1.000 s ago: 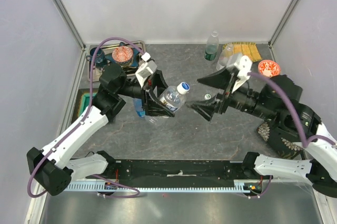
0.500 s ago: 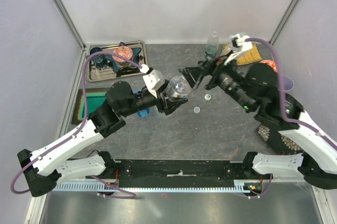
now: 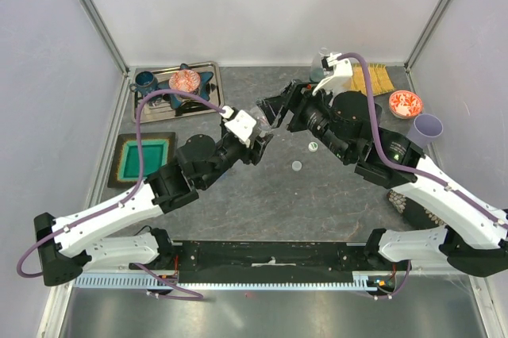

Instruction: Unscrew the bottle caps

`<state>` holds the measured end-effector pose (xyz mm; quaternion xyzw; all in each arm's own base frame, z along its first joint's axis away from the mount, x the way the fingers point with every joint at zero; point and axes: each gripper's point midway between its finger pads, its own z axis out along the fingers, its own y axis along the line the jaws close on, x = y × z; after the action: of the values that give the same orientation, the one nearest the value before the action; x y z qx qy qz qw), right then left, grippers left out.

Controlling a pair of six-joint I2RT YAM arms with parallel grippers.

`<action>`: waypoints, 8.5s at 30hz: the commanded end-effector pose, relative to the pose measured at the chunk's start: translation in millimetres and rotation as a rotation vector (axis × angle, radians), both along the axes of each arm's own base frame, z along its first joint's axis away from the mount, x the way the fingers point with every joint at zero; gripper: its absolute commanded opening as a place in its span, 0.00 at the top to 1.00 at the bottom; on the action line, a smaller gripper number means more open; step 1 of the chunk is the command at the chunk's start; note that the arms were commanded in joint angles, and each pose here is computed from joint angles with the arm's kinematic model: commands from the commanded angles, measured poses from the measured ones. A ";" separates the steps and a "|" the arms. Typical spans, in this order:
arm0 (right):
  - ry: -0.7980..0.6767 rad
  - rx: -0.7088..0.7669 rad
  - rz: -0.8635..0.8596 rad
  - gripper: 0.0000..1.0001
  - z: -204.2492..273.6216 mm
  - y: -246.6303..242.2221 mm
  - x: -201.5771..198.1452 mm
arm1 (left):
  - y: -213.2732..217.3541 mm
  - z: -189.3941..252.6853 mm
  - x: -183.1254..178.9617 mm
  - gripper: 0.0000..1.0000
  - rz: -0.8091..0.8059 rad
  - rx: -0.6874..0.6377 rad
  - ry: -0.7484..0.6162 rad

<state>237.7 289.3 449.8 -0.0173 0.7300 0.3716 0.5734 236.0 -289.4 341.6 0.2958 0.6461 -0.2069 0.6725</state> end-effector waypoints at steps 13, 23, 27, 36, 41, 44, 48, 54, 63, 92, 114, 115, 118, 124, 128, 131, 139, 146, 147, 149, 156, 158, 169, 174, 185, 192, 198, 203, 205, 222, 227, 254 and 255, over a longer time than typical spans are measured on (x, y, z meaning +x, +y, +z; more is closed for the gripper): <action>0.010 -0.020 -0.088 0.26 -9.3 -2.3 15.0 | 15.6 25.0 -1.4 0.51 0.046 -0.058 -0.086; 0.011 -0.033 -0.076 0.48 -14.5 1.4 15.8 | 13.0 23.3 -2.6 0.51 0.035 -0.055 -0.085; 0.018 -0.040 -0.064 0.49 -19.4 4.6 15.3 | 12.3 23.4 -2.3 0.51 0.035 -0.056 -0.084; 0.026 -0.049 -0.055 0.51 -26.4 7.3 15.1 | 11.1 22.5 -2.8 0.51 0.030 -0.055 -0.083; 0.031 -0.050 -0.046 0.63 -30.5 9.6 15.1 | 10.1 22.6 -4.2 0.51 0.024 -0.059 -0.082; 0.034 -0.056 -0.023 0.97 -33.9 12.0 12.1 | 10.0 23.8 -5.5 0.51 0.017 -0.062 -0.085; 0.012 -0.068 0.052 1.00 -34.2 15.5 2.0 | 8.8 31.0 -12.0 0.52 -0.021 -0.082 -0.098; -0.111 -0.128 0.267 1.00 -16.9 13.7 -30.5 | -2.9 48.3 -42.6 0.53 -0.230 -0.122 -0.088; -0.277 -0.189 0.621 1.00 4.3 2.5 -101.8 | -13.4 79.6 -110.1 0.53 -0.833 -0.199 0.086; -0.536 -0.290 1.074 1.00 -13.1 -19.2 -185.5 | -11.0 47.5 -149.1 0.52 -1.385 -0.152 0.423; -0.170 -0.065 -0.009 0.07 43.4 -73.7 -31.2 | -26.7 27.1 -46.6 0.54 -0.571 -0.138 0.113; -0.130 -0.035 -0.024 0.07 35.6 -69.5 -27.6 | -24.4 23.0 -40.2 0.54 -0.503 -0.134 0.082; -0.079 0.022 -0.050 0.07 23.9 -59.8 -19.8 | -14.1 17.4 -25.8 0.54 -0.300 -0.121 -0.016; -0.047 0.097 -0.012 0.08 19.3 -33.7 -13.6 | -2.0 5.8 -7.0 0.53 -0.082 -0.073 -0.054; -0.018 0.084 0.002 0.10 9.1 -18.1 -7.2 | -1.8 1.6 -5.9 0.53 -0.036 -0.045 -0.072; -0.007 0.067 0.002 0.12 2.0 -11.8 -3.0 | -0.2 2.6 -6.4 0.53 -0.022 -0.045 -0.085; 0.010 0.021 -0.012 0.21 -15.0 -4.1 5.2 | 1.8 7.0 -9.2 0.53 -0.022 -0.054 -0.098; 0.018 -0.005 -0.024 0.29 -24.3 -1.7 9.6 | 4.4 9.4 -10.8 0.53 -0.024 -0.060 -0.105; 0.018 -0.005 -0.022 0.32 -25.3 -1.0 9.7 | 4.4 9.6 -11.4 0.53 -0.025 -0.061 -0.105; 0.018 -0.008 -0.019 0.35 -26.2 -0.1 9.7 | 4.3 8.8 -11.4 0.53 -0.025 -0.061 -0.103; 0.026 -0.016 -0.023 0.47 -34.1 -1.0 9.7 | 3.1 7.4 -11.6 0.53 -0.028 -0.059 -0.102; 0.023 -0.013 -0.024 0.50 -33.3 -2.4 9.1 | 3.3 7.9 -11.8 0.53 -0.028 -0.061 -0.102; -0.042 -0.049 0.069 1.00 -26.3 -3.5 -6.4 | -3.5 14.5 -27.9 0.53 -0.129 -0.081 -0.107; -0.198 -0.113 0.267 1.00 -4.3 -0.3 -37.3 | -23.5 28.4 -71.8 0.53 -0.422 -0.092 -0.072; -0.491 -0.152 0.784 1.00 22.8 -6.4 -140.5 | -19.3 61.3 -162.4 0.53 -1.240 -0.209 0.279; -0.538 -0.154 1.025 1.00 10.6 -8.0 -182.0 | -21.3 52.5 -170.8 0.52 -1.440 -0.180 0.411; -0.520 -0.172 1.160 1.00 -13.9 -8.3 -200.0 | -22.9 47.9 -169.9 0.51 -1.483 -0.176 0.467; -0.525 -0.180 1.118 1.00 -10.6 -9.6 -194.5 | -24.6 46.2 -165.1 0.52 -1.470 -0.177 0.467; -0.541 -0.171 1.100 1.00 -2.9 -13.1 -194.8 | -25.4 43.3 -161.0 0.53 -1.453 -0.176 0.475; -0.629 0.000 0.818 1.00 82.2 -39.4 -178.7 | -28.7 17.7 -145.2 0.53 -1.411 -0.156 0.543; -0.330 -0.152 -0.006 1.00 42.7 -98.2 -42.1 | -26.3 20.8 -138.6 0.53 -1.303 -0.187 0.490; 0.562 -0.470 -0.349 1.00 -387.2 -140.8 70.8 | 58.4 14.4 -109.3 0.50 -0.512 -0.298 0.123; 0.567 -0.475 -0.358 1.00 -391.1 -142.4 72.9 | 58.5 12.7 -109.2 0.50 -0.510 -0.299 0.125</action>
<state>295.3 143.9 69.4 0.0553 0.9221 0.0593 0.3783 120.2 -235.0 353.8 0.3364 0.5592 -0.4982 0.5709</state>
